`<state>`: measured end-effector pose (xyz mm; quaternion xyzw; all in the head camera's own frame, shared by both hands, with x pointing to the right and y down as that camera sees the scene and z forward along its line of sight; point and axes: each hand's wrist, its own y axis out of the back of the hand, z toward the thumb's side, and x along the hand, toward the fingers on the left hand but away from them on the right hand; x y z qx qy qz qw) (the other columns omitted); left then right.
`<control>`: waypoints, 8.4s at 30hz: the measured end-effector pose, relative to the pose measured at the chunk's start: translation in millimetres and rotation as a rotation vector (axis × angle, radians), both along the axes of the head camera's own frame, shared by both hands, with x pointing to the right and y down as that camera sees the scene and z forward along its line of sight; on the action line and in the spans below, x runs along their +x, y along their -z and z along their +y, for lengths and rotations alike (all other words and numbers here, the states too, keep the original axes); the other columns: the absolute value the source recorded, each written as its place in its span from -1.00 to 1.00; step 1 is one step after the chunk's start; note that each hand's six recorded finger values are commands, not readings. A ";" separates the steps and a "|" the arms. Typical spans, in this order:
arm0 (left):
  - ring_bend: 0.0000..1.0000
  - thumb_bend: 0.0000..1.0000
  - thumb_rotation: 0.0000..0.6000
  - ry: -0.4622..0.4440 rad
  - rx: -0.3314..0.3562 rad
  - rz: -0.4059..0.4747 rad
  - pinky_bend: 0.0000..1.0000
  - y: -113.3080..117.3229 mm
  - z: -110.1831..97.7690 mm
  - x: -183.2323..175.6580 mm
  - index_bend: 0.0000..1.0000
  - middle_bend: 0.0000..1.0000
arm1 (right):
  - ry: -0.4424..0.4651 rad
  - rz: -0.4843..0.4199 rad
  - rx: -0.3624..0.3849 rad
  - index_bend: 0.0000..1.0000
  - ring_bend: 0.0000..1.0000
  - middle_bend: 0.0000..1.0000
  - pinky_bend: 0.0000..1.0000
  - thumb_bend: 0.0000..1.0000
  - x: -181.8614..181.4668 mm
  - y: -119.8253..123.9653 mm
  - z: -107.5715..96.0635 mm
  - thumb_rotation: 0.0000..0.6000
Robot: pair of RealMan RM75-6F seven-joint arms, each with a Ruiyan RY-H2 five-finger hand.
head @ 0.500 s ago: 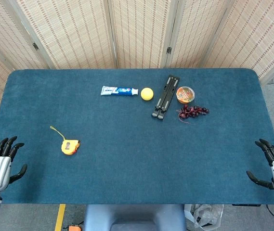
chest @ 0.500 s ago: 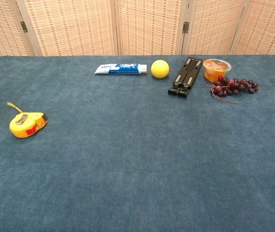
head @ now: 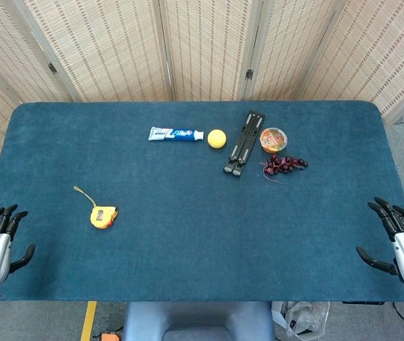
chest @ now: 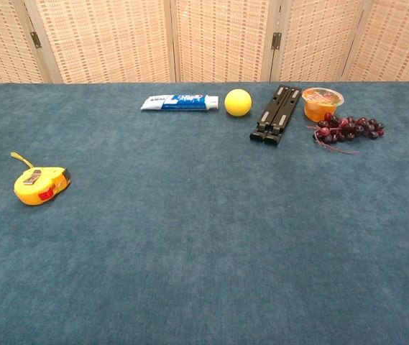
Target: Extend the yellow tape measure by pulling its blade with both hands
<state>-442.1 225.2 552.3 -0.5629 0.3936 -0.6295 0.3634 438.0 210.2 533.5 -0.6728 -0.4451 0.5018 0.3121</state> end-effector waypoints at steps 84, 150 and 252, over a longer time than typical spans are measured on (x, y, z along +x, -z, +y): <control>-0.44 -0.37 1.00 -0.169 -0.418 -0.004 -0.72 -165.4 -64.1 103.8 -0.49 -0.46 | -0.043 0.011 -0.010 -0.80 -0.70 -0.82 -0.81 -0.42 11.3 8.9 3.8 1.00; -0.08 -0.36 1.00 -0.450 -0.120 0.335 -0.45 -17.5 -115.8 270.8 -0.03 -0.06 | 0.363 -0.447 -0.248 -0.19 -0.77 -0.68 -0.81 -0.42 -290.8 -40.3 -140.8 1.00; -0.11 -0.36 1.00 -0.369 -0.193 0.153 -0.48 -99.4 -117.4 183.3 -0.02 -0.06 | 0.266 -0.419 -0.281 0.24 -0.73 -0.56 -0.81 0.13 -224.2 -8.4 -147.8 1.00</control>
